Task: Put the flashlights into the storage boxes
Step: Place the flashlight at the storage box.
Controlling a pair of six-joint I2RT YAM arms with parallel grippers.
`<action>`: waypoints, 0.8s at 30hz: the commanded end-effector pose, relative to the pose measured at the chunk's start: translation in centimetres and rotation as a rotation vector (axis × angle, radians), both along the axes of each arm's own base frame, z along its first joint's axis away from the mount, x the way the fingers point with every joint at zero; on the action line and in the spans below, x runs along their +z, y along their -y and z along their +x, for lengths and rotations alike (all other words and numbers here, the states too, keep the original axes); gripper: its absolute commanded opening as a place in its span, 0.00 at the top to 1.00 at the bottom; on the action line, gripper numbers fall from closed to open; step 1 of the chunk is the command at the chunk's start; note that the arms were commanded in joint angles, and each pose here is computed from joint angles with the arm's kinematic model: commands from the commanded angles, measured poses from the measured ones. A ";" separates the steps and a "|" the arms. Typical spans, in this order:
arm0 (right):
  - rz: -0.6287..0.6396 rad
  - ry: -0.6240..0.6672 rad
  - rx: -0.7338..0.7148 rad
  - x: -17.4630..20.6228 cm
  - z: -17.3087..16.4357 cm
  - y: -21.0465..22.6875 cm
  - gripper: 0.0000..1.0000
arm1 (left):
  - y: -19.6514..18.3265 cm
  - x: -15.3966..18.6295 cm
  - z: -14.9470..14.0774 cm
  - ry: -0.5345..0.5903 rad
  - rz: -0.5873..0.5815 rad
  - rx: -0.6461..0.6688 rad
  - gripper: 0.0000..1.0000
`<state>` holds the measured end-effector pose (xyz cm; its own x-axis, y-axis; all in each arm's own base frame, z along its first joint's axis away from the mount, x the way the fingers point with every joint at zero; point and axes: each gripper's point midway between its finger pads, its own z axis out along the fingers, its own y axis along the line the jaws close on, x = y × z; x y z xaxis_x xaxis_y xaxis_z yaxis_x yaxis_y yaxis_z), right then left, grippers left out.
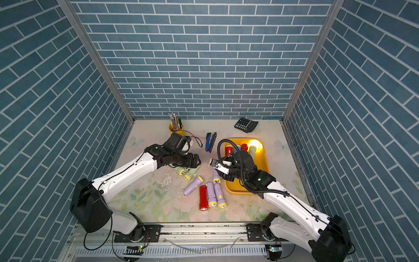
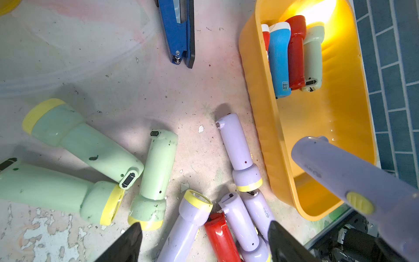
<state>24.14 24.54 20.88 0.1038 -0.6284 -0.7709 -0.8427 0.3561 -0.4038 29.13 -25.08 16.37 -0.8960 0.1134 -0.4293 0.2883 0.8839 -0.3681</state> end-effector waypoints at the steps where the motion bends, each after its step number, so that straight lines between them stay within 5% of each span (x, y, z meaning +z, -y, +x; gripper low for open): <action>1: 0.195 -0.182 -0.130 0.5 1.2 0.8 0.65 | -0.4 -0.6 0.2 0.003 0.015 0.011 0.12; 14: 0.491 -0.766 -0.749 -4.2 5.3 8.9 0.69 | -0.5 -1.6 -0.3 -0.016 0.023 -0.005 0.12; 20: 0.457 -1.046 -0.845 -7.5 4.2 8.9 0.72 | -0.4 -2.2 -0.6 -0.032 0.017 -0.012 0.12; 24: 0.449 -1.113 -0.879 -8.9 4.0 8.7 0.73 | -0.4 -2.2 -0.7 -0.030 0.015 -0.014 0.12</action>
